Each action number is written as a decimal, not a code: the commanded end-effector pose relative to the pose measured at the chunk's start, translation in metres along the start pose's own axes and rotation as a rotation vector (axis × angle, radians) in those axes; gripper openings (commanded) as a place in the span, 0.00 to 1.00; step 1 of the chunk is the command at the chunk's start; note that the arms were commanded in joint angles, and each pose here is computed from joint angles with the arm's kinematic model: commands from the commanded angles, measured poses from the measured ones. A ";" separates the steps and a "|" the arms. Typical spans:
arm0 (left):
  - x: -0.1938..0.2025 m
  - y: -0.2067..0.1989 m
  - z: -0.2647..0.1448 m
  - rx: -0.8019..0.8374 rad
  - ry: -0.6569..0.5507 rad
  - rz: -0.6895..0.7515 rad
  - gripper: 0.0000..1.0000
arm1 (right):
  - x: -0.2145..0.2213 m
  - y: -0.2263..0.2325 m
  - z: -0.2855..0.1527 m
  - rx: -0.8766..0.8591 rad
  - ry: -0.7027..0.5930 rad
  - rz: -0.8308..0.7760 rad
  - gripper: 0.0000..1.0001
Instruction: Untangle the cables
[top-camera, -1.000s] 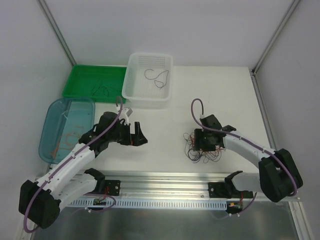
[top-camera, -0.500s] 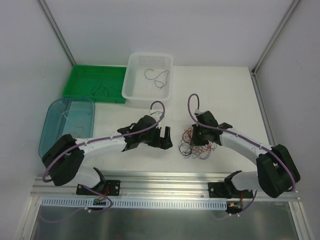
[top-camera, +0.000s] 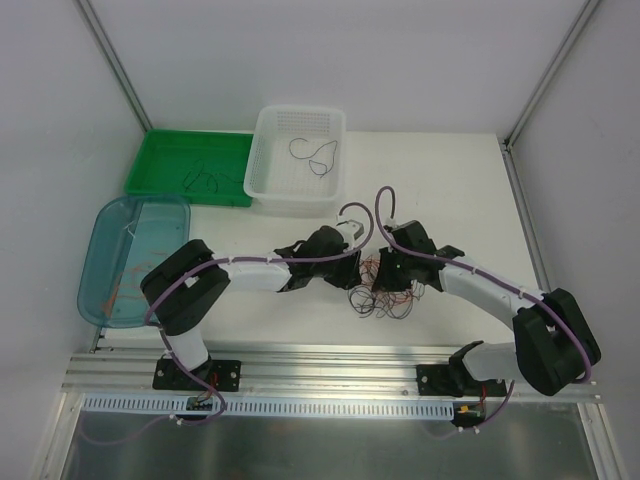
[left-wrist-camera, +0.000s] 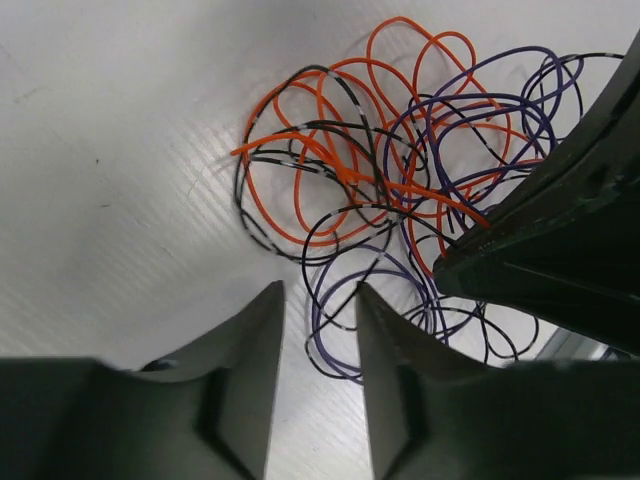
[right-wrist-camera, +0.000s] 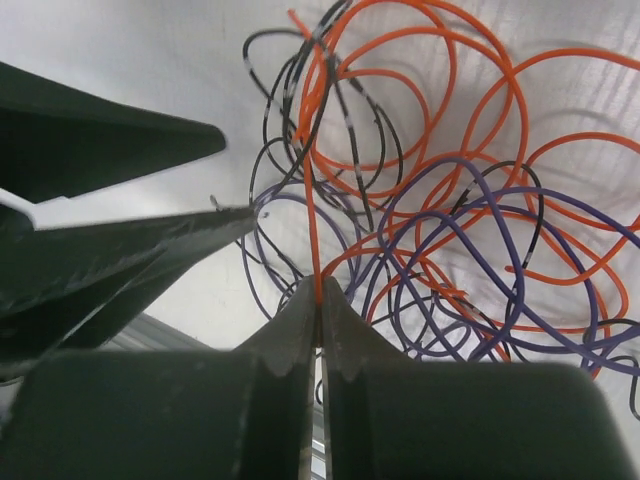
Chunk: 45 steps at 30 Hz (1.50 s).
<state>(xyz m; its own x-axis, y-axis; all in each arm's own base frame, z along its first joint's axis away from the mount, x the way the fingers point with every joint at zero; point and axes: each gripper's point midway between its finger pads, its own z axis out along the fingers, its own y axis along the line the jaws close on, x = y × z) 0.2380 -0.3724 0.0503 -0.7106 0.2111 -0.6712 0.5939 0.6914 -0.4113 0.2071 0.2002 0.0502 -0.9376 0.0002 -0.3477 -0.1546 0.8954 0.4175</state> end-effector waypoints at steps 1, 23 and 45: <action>-0.017 -0.021 0.010 0.078 -0.047 0.065 0.30 | -0.003 0.012 -0.001 -0.059 -0.016 0.000 0.01; -0.121 0.060 -0.260 -0.422 -0.404 -0.133 0.00 | -0.013 -0.094 -0.075 0.326 -0.186 0.202 0.01; -0.171 0.025 -0.465 -0.573 -0.712 -0.028 0.00 | -0.005 -0.121 -0.101 0.413 -0.240 0.314 0.14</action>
<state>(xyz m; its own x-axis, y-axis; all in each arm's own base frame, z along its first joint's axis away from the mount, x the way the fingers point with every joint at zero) 0.1955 -0.0777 0.4585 -0.1780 -0.2065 -0.9621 0.2115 0.9469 -0.2424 0.1998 0.0578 0.0772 -0.8301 0.3419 -0.4405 0.2705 0.9377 0.2182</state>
